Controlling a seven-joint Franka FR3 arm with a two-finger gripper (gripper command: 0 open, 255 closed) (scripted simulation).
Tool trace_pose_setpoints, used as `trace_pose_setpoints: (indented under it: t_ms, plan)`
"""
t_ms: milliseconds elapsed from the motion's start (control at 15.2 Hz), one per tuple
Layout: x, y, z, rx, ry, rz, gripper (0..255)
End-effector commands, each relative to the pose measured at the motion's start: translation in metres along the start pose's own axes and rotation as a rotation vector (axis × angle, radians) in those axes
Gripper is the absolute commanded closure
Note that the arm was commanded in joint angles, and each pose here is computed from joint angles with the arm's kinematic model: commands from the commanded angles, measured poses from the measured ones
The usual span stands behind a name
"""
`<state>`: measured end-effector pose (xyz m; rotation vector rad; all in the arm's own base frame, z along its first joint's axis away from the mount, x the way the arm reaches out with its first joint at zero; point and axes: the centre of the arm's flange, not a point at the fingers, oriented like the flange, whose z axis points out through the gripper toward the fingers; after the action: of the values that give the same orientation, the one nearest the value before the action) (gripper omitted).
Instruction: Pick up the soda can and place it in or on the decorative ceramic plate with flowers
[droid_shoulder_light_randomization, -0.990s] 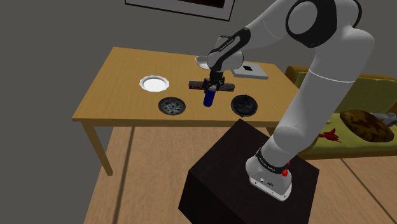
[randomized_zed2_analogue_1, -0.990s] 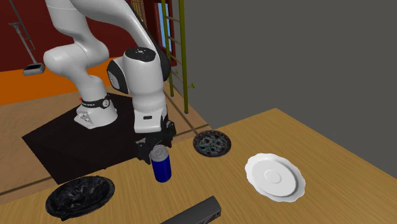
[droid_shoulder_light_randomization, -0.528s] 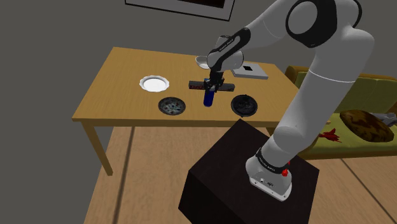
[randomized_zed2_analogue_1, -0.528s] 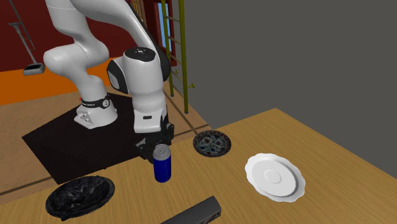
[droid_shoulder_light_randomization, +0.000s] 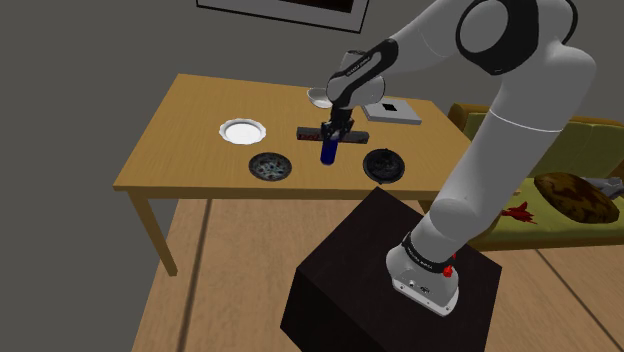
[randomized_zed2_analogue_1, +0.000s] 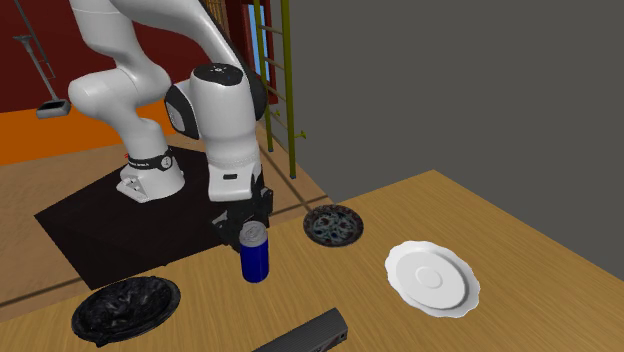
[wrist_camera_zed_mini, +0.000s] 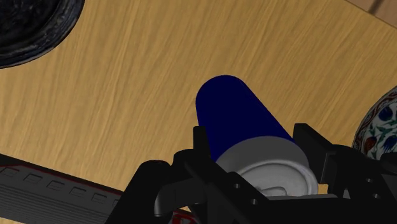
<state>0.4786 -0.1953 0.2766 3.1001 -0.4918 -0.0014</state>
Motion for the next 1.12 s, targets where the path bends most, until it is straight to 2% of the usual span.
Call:
trace_pose_setpoints:
  t_ms: [0,924,1056]
  plan:
    - [0.0,-0.001,-0.01,0.0,0.0,0.0,255]
    - [0.0,-0.001,-0.084,0.0,0.0,0.0,255]
    - [0.005,-0.026,-0.088,0.0,0.0,0.0,255]
